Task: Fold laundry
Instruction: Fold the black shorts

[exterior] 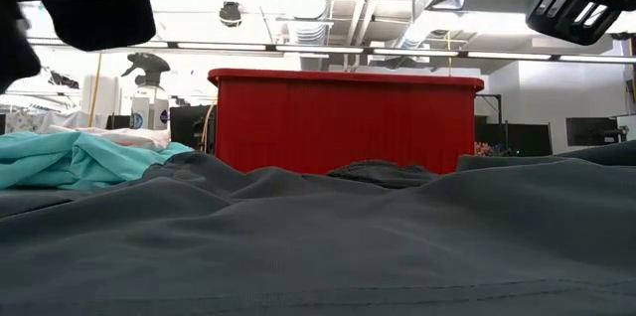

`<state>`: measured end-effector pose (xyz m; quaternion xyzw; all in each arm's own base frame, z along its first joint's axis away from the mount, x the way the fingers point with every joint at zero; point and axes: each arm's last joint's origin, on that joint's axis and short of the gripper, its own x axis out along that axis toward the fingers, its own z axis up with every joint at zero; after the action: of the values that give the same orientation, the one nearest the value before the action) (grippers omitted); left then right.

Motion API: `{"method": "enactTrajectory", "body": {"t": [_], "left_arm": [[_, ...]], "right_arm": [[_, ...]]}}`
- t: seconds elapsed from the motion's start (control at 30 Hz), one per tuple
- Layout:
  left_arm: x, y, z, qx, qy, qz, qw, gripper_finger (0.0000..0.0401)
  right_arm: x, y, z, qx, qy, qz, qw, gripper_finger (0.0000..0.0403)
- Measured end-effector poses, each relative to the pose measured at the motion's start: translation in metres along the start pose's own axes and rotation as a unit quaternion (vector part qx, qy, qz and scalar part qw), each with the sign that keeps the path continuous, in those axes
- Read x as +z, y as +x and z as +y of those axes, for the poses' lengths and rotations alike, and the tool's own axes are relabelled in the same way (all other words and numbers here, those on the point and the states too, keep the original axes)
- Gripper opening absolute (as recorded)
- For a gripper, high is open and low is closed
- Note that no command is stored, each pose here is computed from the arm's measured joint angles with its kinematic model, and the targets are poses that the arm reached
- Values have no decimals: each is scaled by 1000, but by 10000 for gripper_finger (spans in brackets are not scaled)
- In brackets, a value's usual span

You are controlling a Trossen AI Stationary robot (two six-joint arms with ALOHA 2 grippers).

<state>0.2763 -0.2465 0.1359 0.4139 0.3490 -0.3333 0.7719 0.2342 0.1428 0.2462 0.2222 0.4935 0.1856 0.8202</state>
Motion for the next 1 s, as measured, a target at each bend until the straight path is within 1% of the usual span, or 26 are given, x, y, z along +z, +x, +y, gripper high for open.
{"method": "enactTrajectory", "body": {"t": [0.07, 0.1, 0.17, 0.23, 0.3, 0.37, 0.43, 0.5, 0.57, 0.63, 0.77, 0.8, 0.9, 1.0], "left_arm": [[-1, 1, 4, 23, 12, 15, 1000, 29], [-2, 1, 8, 41, 13, 26, 999, 16], [-3, 0, 18, 81, 3, 43, 996, 9], [-5, 0, 29, 115, -11, 58, 992, 3], [-7, 0, 42, 126, -29, 58, 990, 2], [-8, -1, 58, 120, -60, 37, 990, 1], [-9, -1, 74, 122, -98, 8, 988, 1], [-11, -1, 88, 130, -130, -16, 983, 1], [-11, -3, 101, 124, -142, -41, 981, 0], [-11, -5, 110, 119, -152, -51, 980, 0], [-6, -12, 121, 139, -171, -41, 975, 0], [-4, -15, 123, 145, -172, -31, 974, 0], [4, -26, 129, 138, -168, -1, 976, 0], [11, -36, 134, 109, -170, 3, 979, 0]], "right_arm": [[0, 0, 0, 0, 8, 0, 1000, 183], [0, 0, 0, 1, 12, -1, 1000, 177], [1, -1, 1, 7, 12, -8, 1000, 163], [3, -3, 4, 17, -4, -21, 1000, 149], [5, -5, 5, 23, -25, -30, 999, 137], [5, -6, 4, 19, -37, -33, 999, 127], [5, -7, -1, -12, -32, -34, 999, 117], [3, -7, -8, -67, -13, -37, 997, 106], [-1, -7, -17, -124, 13, -29, 992, 91], [-3, -5, -23, -161, 31, -19, 986, 73], [-6, 8, -33, -207, 57, -14, 977, 24], [-8, 13, -37, -221, 63, -10, 973, 17], [-11, 31, -46, -252, 94, 9, 963, 18], [-15, 52, -57, -279, 128, 34, 951, 18]]}}
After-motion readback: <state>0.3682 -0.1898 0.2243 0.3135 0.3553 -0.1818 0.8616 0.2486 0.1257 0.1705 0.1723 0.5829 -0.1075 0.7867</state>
